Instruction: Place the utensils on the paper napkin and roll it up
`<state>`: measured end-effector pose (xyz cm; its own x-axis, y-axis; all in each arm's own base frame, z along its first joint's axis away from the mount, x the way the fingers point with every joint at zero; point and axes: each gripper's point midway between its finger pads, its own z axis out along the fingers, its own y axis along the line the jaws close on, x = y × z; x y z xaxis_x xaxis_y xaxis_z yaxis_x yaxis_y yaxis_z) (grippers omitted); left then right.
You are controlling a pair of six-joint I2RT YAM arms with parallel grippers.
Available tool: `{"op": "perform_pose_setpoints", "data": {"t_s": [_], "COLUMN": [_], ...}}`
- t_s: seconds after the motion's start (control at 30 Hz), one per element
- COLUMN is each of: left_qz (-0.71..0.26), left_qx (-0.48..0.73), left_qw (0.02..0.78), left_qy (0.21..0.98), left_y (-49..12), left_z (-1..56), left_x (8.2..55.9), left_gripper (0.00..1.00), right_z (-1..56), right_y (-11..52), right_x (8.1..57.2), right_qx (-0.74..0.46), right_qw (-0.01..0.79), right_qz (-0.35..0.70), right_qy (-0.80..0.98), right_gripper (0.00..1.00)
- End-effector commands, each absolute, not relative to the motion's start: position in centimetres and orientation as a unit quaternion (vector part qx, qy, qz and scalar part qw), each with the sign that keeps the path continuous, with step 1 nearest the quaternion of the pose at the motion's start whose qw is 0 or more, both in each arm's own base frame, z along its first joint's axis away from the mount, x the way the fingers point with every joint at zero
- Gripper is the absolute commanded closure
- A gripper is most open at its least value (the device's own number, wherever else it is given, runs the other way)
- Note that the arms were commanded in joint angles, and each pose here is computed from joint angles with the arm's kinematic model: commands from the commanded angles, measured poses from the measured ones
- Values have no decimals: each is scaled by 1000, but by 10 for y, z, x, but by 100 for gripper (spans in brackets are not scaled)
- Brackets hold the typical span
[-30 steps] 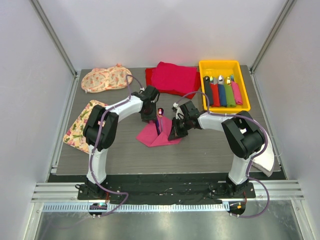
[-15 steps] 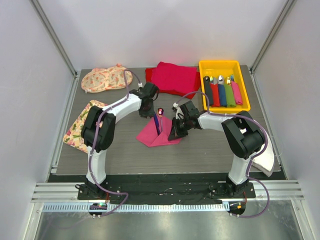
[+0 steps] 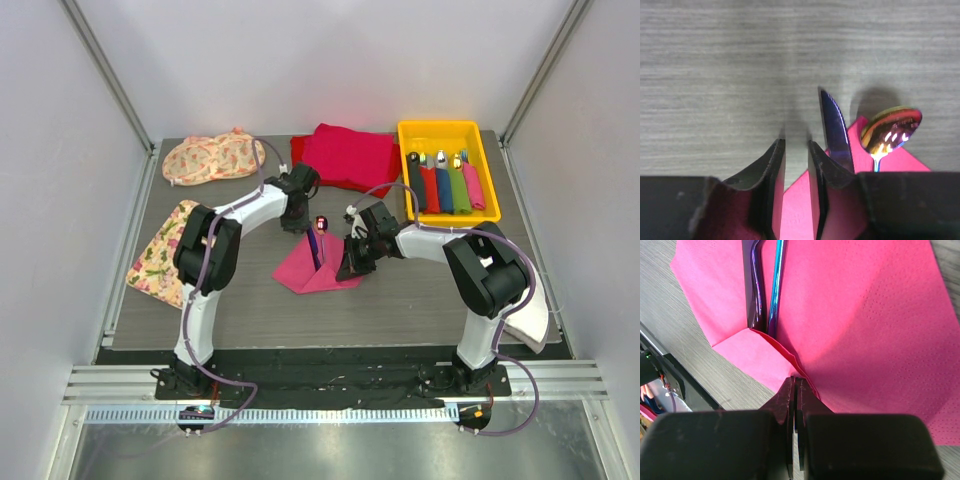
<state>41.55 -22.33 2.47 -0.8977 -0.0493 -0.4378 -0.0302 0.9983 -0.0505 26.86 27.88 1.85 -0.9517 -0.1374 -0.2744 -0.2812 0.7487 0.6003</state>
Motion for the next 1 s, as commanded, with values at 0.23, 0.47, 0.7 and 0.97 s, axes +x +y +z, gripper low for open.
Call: {"op": "perform_pose_setpoints", "data": {"t_s": [0.23,0.47,0.7,0.97], "left_qz": [-39,-40,-39,-41], "left_qx": [-28,-28,-30,-33], "left_qw": [227,223,218,216], "left_qy": [973,974,975,975], "left_y": [-230,-231,-230,-231], "left_z": [18,17,14,13], "left_x": [431,429,426,426], "left_gripper": [65,62,60,57], "right_z": [18,17,16,16], "right_y": [282,282,281,282], "right_x": [277,277,276,276], "right_qx": [-124,-124,-123,-124], "right_qw": [122,121,120,119], "right_qz": [329,329,328,328], "right_qy": [928,928,929,929], "right_gripper": [99,99,99,99]}}
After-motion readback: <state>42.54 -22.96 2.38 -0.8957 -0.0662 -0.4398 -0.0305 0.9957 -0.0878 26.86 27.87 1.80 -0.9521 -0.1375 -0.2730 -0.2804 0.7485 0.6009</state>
